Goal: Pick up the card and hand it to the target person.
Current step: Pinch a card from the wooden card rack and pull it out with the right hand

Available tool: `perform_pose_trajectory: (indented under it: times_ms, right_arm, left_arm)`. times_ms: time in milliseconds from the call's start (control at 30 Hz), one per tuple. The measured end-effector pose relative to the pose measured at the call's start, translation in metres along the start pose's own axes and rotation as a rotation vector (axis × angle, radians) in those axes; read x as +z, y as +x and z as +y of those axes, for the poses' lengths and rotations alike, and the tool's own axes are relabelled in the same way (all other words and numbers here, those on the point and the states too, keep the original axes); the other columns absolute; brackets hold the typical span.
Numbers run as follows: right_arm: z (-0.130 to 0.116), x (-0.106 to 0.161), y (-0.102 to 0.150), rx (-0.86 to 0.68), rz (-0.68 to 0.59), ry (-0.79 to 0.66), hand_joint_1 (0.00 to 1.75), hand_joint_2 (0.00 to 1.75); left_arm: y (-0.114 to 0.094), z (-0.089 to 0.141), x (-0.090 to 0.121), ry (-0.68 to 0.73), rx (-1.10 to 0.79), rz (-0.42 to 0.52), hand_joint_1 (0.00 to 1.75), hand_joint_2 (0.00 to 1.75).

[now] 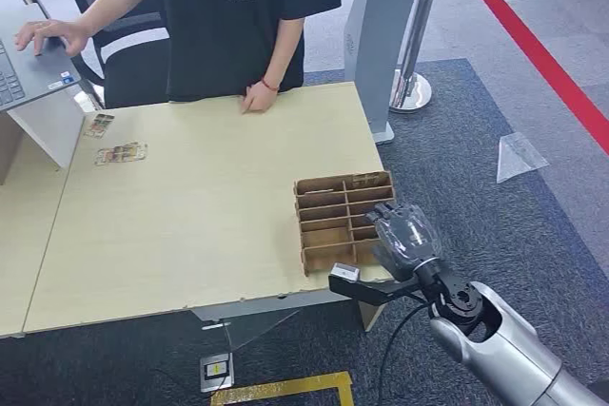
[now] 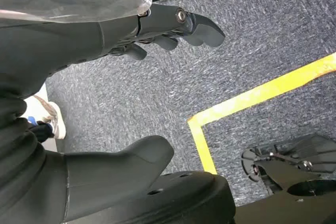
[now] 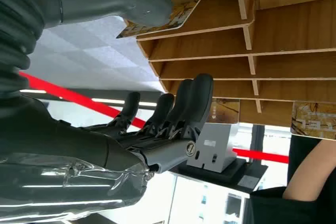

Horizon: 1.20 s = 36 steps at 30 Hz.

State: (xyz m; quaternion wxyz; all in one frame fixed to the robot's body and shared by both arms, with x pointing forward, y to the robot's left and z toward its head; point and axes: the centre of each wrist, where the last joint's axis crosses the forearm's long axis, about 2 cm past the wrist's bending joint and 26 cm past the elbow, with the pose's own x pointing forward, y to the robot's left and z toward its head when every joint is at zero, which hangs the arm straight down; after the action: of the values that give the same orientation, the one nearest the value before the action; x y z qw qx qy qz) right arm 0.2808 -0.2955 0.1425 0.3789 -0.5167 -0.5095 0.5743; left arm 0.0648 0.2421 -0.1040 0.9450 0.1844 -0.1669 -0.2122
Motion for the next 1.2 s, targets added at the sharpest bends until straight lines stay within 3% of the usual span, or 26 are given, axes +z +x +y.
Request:
perform_pose_trajectory:
  times_ms: [233, 533, 600, 767, 1200]
  right_arm:
    - [0.004, -0.003, 0.000, 0.004, -0.006, 0.010, 0.79, 1.75]
    - [0.010, -0.008, -0.001, 0.009, -0.009, 0.026, 0.96, 1.75]
    - [0.011, -0.009, -0.001, 0.009, -0.009, 0.027, 1.06, 1.75]
    - [0.014, -0.010, -0.002, 0.012, -0.008, 0.035, 1.51, 1.75]
    - [0.018, -0.013, -0.004, 0.063, -0.069, 0.053, 1.75, 1.75]
  left_arm:
    - [0.000, 0.000, 0.000, -0.001, 0.001, 0.000, 0.00, 1.75]
    - [0.000, 0.000, 0.000, 0.003, 0.003, -0.008, 0.00, 1.75]
    - [0.000, 0.000, 0.000, 0.004, 0.003, -0.013, 0.00, 1.75]
    - [0.000, 0.000, 0.000, 0.009, 0.005, -0.016, 0.00, 1.75]
    - [-0.001, 0.001, 0.000, 0.015, 0.012, -0.010, 0.00, 1.75]
